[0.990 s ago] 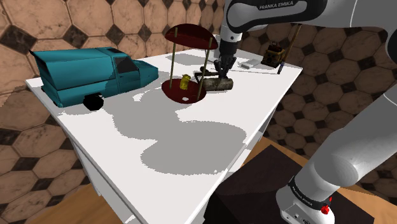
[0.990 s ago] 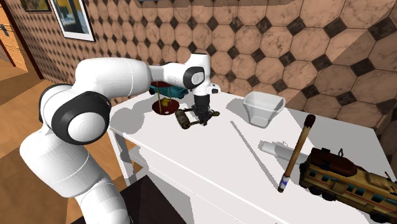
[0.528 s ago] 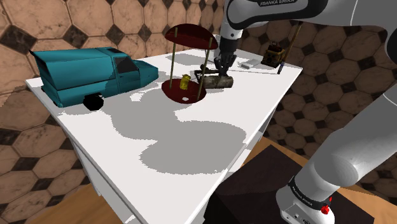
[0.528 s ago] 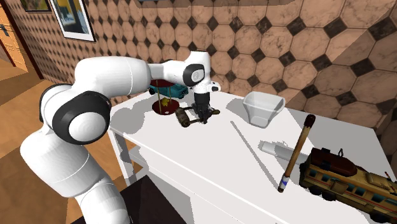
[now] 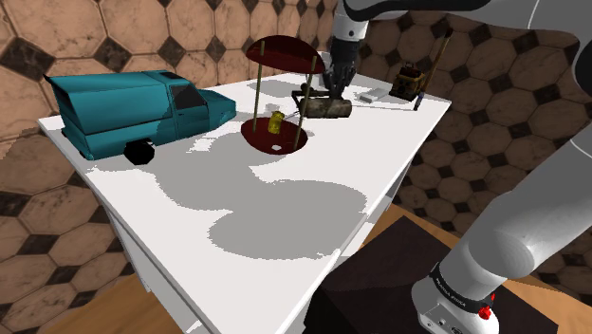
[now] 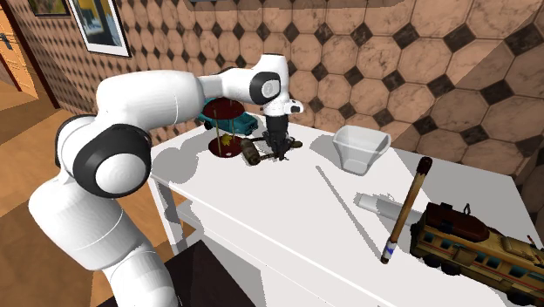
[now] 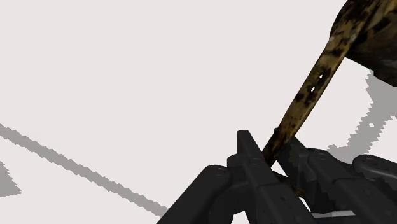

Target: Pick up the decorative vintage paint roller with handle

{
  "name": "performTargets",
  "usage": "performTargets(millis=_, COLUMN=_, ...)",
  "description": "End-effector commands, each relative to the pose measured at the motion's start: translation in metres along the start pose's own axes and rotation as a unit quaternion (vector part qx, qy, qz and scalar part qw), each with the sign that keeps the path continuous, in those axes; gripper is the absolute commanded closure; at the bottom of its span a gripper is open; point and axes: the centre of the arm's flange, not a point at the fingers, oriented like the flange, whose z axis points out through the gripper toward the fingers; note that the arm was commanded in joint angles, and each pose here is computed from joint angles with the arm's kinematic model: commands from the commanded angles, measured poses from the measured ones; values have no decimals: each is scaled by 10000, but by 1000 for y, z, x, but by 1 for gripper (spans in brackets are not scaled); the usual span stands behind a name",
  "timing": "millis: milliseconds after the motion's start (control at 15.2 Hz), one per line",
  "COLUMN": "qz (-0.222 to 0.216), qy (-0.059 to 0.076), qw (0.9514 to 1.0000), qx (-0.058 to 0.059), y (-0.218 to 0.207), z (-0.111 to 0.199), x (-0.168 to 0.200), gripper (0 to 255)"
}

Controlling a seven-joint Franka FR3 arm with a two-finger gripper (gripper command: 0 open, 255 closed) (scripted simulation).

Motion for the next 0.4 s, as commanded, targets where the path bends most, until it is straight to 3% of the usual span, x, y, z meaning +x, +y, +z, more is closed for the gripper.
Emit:
performTargets(millis=0, qz=0, qy=0, qw=10000, qx=1, y=1, z=-11, x=0, gripper=255)
performTargets(millis=330, qz=0, qy=0, qw=10000, qx=1, y=2, z=-28, x=1, gripper=255)
